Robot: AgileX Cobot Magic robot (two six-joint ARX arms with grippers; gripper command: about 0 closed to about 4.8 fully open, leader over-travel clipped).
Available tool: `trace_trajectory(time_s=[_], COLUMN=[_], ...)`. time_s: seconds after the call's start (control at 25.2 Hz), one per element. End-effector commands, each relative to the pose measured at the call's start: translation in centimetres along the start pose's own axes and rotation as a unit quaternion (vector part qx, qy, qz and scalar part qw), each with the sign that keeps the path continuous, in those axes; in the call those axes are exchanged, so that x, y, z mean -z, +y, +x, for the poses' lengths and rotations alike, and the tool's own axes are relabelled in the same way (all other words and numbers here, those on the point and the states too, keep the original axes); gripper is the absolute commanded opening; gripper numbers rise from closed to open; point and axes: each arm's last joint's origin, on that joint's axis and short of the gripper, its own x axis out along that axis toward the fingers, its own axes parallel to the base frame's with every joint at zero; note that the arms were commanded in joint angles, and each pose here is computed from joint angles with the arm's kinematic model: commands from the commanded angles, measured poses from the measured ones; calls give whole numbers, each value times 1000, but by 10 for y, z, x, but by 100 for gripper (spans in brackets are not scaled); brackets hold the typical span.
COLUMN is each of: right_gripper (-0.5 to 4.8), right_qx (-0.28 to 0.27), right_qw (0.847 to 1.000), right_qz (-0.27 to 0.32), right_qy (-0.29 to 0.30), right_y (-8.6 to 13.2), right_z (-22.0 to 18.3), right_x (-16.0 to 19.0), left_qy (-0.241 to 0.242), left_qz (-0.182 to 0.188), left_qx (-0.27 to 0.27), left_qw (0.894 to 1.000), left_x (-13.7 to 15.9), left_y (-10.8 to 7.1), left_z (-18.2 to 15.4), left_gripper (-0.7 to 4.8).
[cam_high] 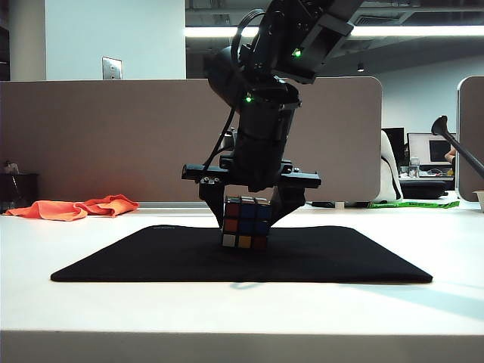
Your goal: Pick up the cube on the right side of the mouse pad, then place it in the center of the mouse pad.
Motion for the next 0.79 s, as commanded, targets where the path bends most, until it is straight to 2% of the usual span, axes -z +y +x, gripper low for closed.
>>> trace_trajectory(time_s=[0.04, 0.28, 0.36, 0.44, 0.52, 0.56, 0.6, 0.64, 0.71, 0.79], right_gripper=[401, 401, 399, 376, 231, 111, 40, 17, -5, -5], right_qx=[-10, -26, -35, -41, -51, -55, -58, -57, -52, -44], right_qw=[1000, 998, 996, 993, 988, 986, 984, 982, 980, 976], right_qz=[8, 16, 2, -12, -7, -1, 3, 3, -35, -58], right_qy=[-25, -58, -83, -112, -146, -160, -169, -180, -191, -206], right_y=[2, 2, 2, 1, -2, -4, -7, -11, -16, -24], right_z=[-9, -32, -46, -64, -84, -93, -100, -108, -116, -128], right_x=[-9, -23, -31, -41, -51, -57, -60, -64, -69, -74], left_qy=[-5, -5, -5, -5, -5, -5, -5, -5, -5, -5], left_qz=[4, 4, 4, 4, 4, 4, 4, 3, 0, 0], left_qx=[-1, -1, -2, -9, -11, -11, -11, -18, -20, -22], left_qw=[1000, 1000, 1000, 1000, 1000, 1000, 1000, 1000, 1000, 1000], left_x=[-2, -2, -2, -2, -2, -2, -2, -2, -2, -2], left_y=[0, 0, 0, 1, 1, 1, 1, 1, 1, 1], left_z=[0, 0, 0, 0, 0, 0, 0, 0, 0, 0], left_gripper=[-6, -6, -6, -6, -6, -6, -6, -6, -6, -6])
